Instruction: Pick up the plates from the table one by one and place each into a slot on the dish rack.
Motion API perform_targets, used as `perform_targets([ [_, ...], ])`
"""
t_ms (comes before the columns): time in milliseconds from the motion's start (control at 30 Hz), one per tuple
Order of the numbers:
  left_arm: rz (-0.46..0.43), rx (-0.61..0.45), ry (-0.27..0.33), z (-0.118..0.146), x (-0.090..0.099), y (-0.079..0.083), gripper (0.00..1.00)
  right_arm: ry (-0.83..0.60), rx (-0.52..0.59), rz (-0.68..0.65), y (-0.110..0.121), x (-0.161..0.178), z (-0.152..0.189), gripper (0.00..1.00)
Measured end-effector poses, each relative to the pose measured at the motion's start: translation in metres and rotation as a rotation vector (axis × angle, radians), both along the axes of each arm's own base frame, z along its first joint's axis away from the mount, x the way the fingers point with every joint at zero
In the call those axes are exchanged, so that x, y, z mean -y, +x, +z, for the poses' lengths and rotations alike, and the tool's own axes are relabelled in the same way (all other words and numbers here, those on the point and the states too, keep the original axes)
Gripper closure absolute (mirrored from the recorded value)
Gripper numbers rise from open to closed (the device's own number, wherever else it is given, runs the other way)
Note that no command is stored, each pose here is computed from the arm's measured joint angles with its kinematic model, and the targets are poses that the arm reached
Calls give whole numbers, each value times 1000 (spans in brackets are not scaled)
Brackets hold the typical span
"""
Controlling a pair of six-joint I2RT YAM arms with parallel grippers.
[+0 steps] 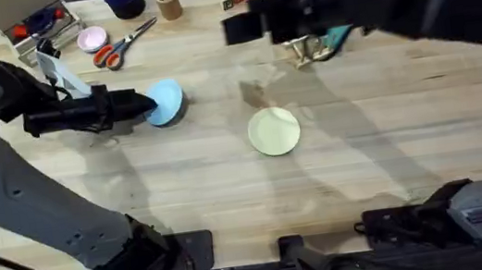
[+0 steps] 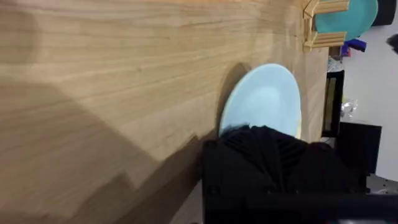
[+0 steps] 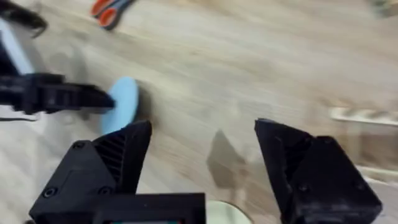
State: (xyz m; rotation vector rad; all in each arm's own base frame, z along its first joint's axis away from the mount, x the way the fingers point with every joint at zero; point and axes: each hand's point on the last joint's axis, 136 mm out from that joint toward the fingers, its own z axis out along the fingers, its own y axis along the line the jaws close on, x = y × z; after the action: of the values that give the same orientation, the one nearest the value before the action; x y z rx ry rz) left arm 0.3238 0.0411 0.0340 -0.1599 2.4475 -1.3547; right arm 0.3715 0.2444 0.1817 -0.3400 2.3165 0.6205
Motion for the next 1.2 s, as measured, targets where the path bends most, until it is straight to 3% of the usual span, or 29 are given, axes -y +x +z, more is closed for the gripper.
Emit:
perform_targets([
  [200, 0, 0, 0, 0, 0, 0, 960, 127, -113, 47, 1, -45, -31, 12],
  [400, 0, 0, 0, 0, 0, 0, 961, 166, -241, 86, -4, -80, -60, 14],
  [700, 0, 0, 0, 0, 0, 0, 960, 228, -302, 130, -3, -137, -60, 14],
  [1200, 0, 0, 0, 0, 0, 0, 959, 231, -474, 103, -31, -180, -107, 55],
])
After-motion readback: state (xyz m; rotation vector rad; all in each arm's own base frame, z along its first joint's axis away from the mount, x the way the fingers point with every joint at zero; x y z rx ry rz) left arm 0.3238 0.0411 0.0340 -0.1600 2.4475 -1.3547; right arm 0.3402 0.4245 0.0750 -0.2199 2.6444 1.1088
